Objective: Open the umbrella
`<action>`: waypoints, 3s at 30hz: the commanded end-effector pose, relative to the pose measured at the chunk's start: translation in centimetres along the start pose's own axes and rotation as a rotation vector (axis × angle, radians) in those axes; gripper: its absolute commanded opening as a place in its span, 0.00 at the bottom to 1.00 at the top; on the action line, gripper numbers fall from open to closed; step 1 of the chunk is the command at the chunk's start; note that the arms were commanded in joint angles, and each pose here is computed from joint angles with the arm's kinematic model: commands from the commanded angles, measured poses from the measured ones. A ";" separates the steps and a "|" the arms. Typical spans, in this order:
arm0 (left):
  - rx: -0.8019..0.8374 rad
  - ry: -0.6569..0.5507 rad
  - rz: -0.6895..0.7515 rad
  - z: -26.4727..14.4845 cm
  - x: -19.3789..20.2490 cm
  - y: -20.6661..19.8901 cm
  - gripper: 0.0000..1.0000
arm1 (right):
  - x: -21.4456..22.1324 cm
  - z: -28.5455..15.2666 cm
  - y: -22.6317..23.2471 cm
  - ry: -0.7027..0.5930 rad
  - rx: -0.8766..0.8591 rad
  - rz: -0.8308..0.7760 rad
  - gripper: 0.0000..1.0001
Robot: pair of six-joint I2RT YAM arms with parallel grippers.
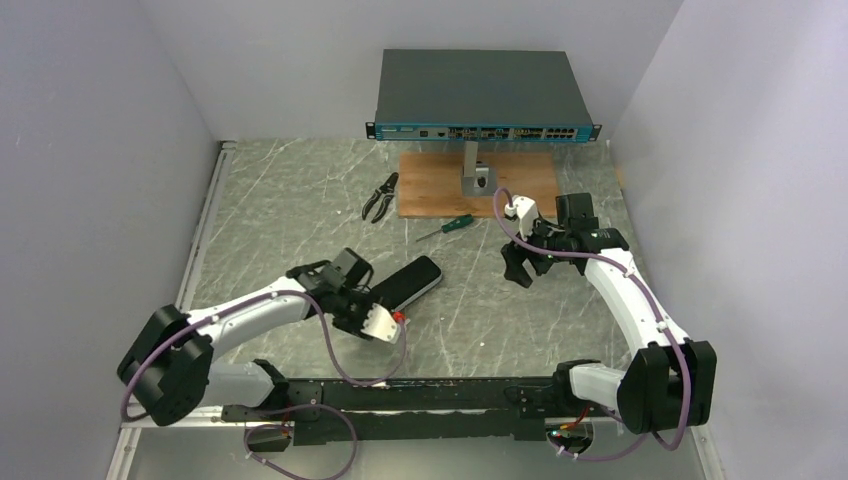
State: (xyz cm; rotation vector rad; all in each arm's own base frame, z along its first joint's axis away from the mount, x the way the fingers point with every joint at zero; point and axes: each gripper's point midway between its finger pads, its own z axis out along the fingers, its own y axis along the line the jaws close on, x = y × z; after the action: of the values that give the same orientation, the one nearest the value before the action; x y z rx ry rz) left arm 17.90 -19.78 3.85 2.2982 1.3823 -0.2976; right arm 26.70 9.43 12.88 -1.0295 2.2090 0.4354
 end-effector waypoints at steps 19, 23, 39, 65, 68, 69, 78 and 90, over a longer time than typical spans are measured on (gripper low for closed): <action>-0.421 -0.326 -0.893 -10.3 5.0 7.0 0.69 | -10.8 7.8 9.6 -0.179 -0.271 -0.726 0.98; -0.494 -0.345 -1.047 -11.6 6.5 7.2 0.75 | -13.0 11.0 12.7 -0.179 -0.360 -0.826 1.00; -0.704 -0.376 -1.235 -14.9 10.2 6.0 0.84 | -7.3 16.6 15.0 0.041 -0.609 -0.866 0.84; -0.520 -0.434 -0.888 -3.3 -3.1 11.8 0.35 | 0.9 13.1 6.5 0.189 -0.312 -0.296 0.48; -0.496 -0.438 -0.952 -1.4 -3.5 12.3 0.33 | 1.2 12.9 6.7 0.178 -0.298 -0.278 0.47; -0.497 -0.435 -0.962 -0.9 -3.5 12.5 0.33 | 1.2 12.7 6.8 0.171 -0.295 -0.277 0.48; -0.481 -0.482 -1.008 1.4 -4.1 13.4 0.32 | 2.2 12.5 7.4 0.164 -0.307 -0.276 0.47; -0.428 -0.563 -1.131 3.2 -4.8 12.9 0.33 | 2.6 12.6 8.0 0.168 -0.332 -0.245 0.45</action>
State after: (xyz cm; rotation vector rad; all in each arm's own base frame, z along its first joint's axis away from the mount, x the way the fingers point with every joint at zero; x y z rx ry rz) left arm 27.30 -29.28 6.33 0.8542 1.9994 -0.7230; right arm 28.61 21.78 5.09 -1.5306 1.9628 0.5565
